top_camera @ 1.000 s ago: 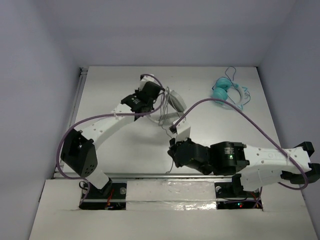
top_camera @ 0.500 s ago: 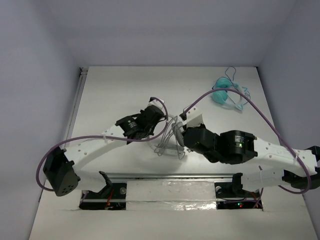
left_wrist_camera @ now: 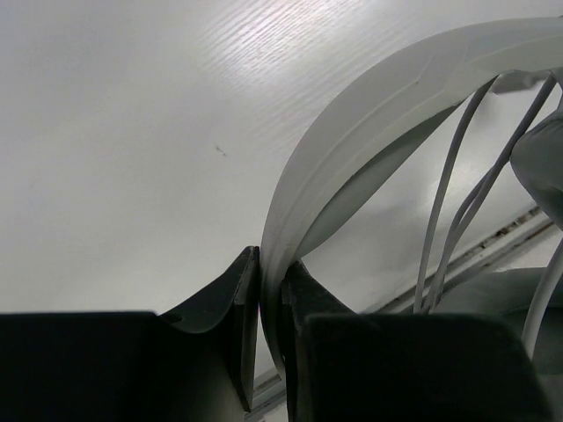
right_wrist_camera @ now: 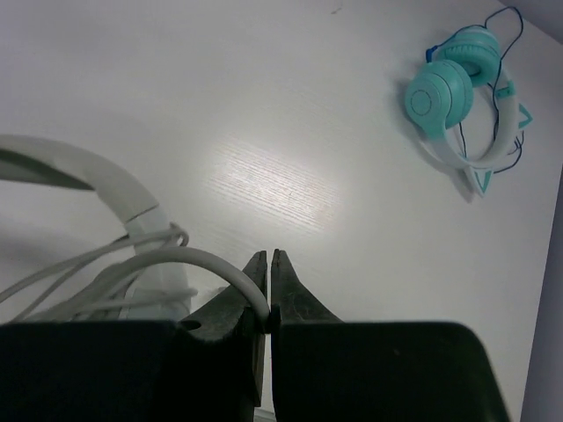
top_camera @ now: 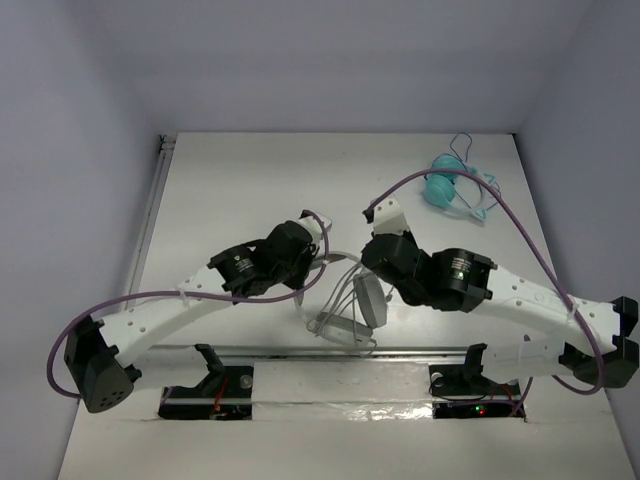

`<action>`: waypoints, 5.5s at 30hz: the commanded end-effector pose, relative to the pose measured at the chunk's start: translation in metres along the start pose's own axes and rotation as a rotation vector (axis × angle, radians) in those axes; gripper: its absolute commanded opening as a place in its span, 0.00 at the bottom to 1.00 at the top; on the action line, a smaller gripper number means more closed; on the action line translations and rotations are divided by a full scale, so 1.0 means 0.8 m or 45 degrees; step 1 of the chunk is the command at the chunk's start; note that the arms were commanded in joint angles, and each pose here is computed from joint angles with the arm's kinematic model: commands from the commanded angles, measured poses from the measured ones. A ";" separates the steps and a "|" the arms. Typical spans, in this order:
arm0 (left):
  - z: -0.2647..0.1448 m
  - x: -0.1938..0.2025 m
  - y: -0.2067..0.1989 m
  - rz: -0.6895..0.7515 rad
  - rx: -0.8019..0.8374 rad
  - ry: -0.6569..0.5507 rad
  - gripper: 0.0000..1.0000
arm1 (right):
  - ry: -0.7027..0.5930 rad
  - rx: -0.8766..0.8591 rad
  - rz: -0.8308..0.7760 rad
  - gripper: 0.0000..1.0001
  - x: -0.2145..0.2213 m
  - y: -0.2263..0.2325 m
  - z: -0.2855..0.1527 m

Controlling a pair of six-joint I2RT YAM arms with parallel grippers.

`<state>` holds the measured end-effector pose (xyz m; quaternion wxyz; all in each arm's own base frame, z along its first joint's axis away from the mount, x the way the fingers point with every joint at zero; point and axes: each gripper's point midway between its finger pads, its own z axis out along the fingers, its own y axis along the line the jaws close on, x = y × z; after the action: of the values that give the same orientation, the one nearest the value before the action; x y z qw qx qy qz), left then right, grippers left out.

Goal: Wrap the headphones

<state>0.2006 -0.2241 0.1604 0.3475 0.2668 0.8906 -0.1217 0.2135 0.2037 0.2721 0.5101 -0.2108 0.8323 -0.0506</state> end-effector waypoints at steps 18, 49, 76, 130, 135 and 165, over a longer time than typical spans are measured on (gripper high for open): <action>-0.063 -0.078 -0.036 -0.073 0.237 -0.263 0.00 | -0.077 -0.087 0.363 0.01 0.021 0.000 0.027; -0.191 -0.209 -0.061 -0.119 0.669 -0.560 0.00 | -0.497 -0.665 0.879 0.47 0.008 0.060 0.026; -0.170 -0.270 -0.031 -0.439 0.520 -0.712 0.00 | -0.358 -0.863 1.056 0.06 0.053 0.117 0.046; 0.086 -0.082 0.031 -1.078 -0.310 -0.750 0.00 | -0.315 -1.225 2.086 0.14 -0.040 0.127 0.013; 0.093 -0.068 0.015 -1.057 -0.280 -0.715 0.00 | -0.261 -1.112 2.269 0.15 -0.027 0.124 0.042; 0.114 -0.034 0.010 -1.031 -0.302 -0.642 0.00 | -0.413 -0.990 3.135 0.20 0.001 0.089 0.131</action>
<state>0.2833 -0.2255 0.0868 0.5207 -0.1771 0.8288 -0.1025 0.2619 0.3077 0.1163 0.2531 0.5024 0.5587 0.6094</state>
